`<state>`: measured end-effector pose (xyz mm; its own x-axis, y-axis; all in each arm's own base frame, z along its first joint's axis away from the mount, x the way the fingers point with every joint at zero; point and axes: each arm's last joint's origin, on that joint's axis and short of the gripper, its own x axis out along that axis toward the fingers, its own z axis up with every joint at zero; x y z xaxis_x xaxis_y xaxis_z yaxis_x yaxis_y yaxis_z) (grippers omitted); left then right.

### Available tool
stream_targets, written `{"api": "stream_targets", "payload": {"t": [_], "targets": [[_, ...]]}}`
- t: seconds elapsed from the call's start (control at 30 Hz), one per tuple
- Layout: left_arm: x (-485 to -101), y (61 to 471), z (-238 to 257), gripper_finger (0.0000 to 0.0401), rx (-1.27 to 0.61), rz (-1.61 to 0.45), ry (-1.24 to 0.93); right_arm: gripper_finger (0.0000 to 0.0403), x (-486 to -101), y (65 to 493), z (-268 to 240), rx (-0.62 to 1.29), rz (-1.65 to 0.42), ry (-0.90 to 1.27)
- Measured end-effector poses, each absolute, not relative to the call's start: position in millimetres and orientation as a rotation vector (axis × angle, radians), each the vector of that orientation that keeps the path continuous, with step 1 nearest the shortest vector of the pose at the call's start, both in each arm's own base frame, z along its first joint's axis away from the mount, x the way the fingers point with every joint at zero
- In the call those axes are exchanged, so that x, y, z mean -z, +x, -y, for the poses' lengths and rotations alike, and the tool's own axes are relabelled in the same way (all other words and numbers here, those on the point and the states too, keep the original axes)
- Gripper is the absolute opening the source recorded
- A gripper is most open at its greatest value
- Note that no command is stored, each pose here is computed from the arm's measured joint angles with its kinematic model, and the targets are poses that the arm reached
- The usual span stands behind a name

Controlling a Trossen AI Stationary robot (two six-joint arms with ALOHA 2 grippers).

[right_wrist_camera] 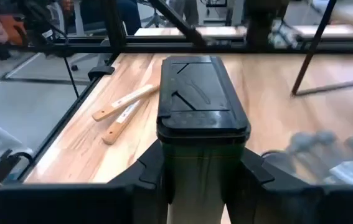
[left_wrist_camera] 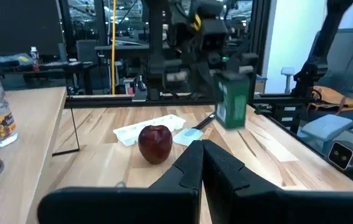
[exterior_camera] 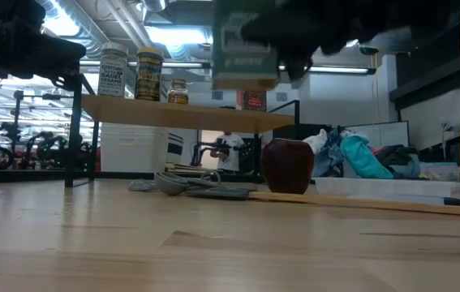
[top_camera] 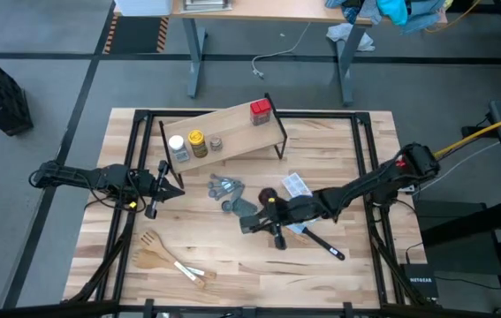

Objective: Shelf spices
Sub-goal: Remove the green seasoning can from the shelf

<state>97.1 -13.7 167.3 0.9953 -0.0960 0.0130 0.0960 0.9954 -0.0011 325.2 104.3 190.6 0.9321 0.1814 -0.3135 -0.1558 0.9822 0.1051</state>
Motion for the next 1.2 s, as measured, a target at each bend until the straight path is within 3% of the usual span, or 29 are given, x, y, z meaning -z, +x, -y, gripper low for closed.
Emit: {"api": "stream_targets", "payload": {"t": [0.33,0.93,1.0,1.2], "targets": [[-167,97,14,0.0001,0.097,0.008,-0.103,0.0106,-137,340,-133,-0.154,-0.261,0.206],[-167,97,14,0.0002,0.096,0.009,-0.020,0.0108,-86,362,-144,-0.045,-0.331,0.032],[-167,98,14,0.0002,0.096,0.005,-0.019,0.0141,-87,364,-145,-0.039,-0.336,0.021],[-166,98,14,0.0002,0.096,-0.010,-0.025,0.0290,-94,375,-149,-0.004,-0.347,0.006]]}}
